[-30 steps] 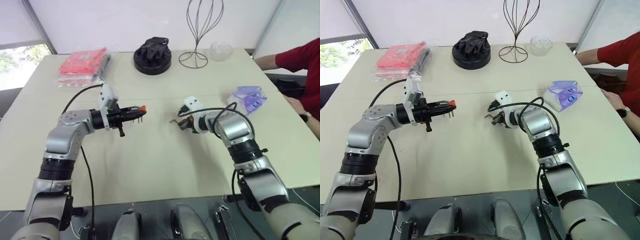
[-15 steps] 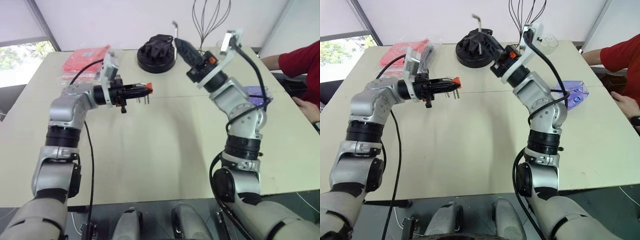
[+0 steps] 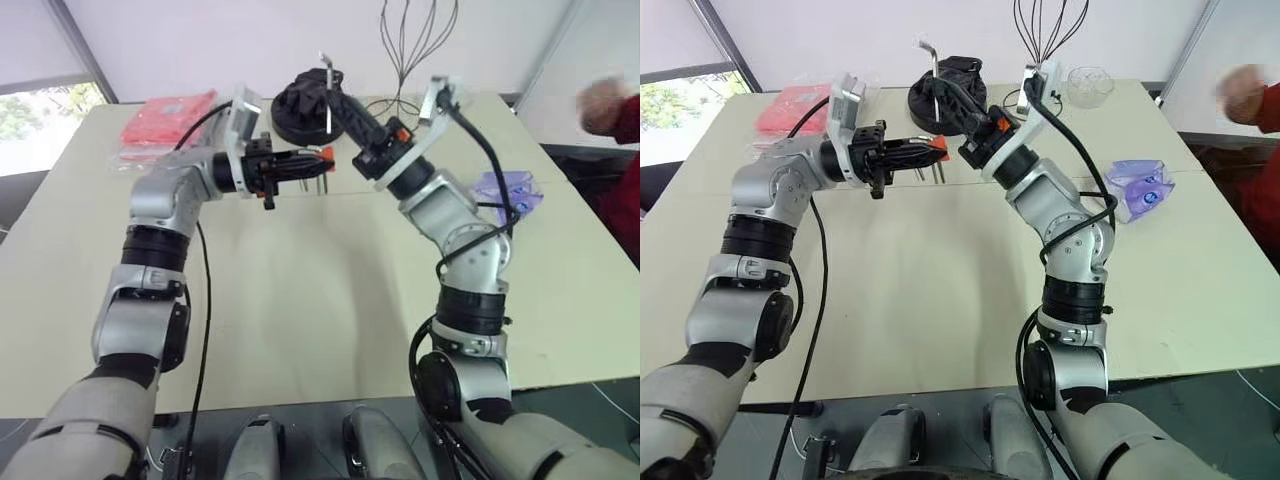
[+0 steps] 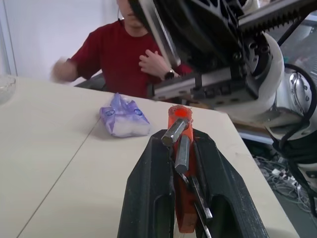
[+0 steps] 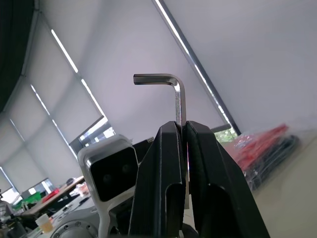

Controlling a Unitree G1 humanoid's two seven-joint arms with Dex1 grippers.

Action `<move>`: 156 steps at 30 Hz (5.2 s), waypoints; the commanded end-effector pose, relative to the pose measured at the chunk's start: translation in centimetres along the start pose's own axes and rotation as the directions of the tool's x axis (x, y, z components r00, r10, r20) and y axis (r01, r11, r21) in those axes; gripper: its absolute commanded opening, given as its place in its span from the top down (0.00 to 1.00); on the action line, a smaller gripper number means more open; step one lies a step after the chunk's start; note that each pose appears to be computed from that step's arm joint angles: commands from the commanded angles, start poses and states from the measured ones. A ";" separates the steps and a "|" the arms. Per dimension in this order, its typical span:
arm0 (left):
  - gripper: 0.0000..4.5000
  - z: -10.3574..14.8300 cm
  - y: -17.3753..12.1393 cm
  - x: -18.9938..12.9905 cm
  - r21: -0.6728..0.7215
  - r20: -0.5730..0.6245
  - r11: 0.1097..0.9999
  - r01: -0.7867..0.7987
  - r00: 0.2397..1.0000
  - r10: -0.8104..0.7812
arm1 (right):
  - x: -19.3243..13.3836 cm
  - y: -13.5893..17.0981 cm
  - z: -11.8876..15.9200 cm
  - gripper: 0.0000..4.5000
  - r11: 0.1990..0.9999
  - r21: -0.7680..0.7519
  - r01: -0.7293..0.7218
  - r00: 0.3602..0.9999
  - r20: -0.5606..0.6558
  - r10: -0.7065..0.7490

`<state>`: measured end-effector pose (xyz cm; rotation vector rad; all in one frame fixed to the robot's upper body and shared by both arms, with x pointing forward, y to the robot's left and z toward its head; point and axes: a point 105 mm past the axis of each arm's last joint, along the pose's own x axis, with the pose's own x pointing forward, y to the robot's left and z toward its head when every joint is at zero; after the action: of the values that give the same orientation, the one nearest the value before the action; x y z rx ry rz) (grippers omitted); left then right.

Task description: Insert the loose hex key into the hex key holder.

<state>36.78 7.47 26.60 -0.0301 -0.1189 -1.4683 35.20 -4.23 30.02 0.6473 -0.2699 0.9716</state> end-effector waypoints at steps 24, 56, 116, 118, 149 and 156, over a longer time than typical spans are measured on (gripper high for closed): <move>1.00 2.5 -0.1 0.4 0.039 0.074 0.999 0.019 0.997 -0.021 | -0.5 0.6 0.7 0.99 1.000 -0.024 -0.018 0.999 0.038 0.018; 1.00 2.4 -0.5 0.0 0.006 0.092 1.000 0.010 0.996 -0.010 | -1.0 -1.4 -0.1 0.99 0.999 -0.019 0.036 0.999 0.034 -0.035; 1.00 2.0 -0.1 -0.1 0.043 0.020 0.999 0.014 1.000 -0.015 | -3.1 -1.4 -3.3 0.99 0.990 -0.126 -0.058 0.984 -0.174 0.035; 1.00 1.9 -0.1 -0.2 0.056 0.002 0.998 0.013 1.000 -0.013 | -3.2 -1.3 -3.5 0.99 0.990 -0.126 -0.067 0.981 -0.189 0.042; 1.00 0.8 0.2 -0.7 0.070 -0.051 0.997 0.016 0.999 -0.012 | -3.7 -1.9 -2.8 0.08 0.989 -0.139 -0.046 0.981 -0.193 0.019; 1.00 -3.2 0.3 -3.8 -0.146 -0.092 0.982 -0.121 0.990 0.108 | -7.7 -0.9 -2.5 0.08 0.960 -0.238 -0.148 0.927 -0.372 0.051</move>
<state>37.09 10.55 22.64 -0.0524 0.0607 -1.3793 32.75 -8.53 22.72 0.2470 -0.0527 1.0569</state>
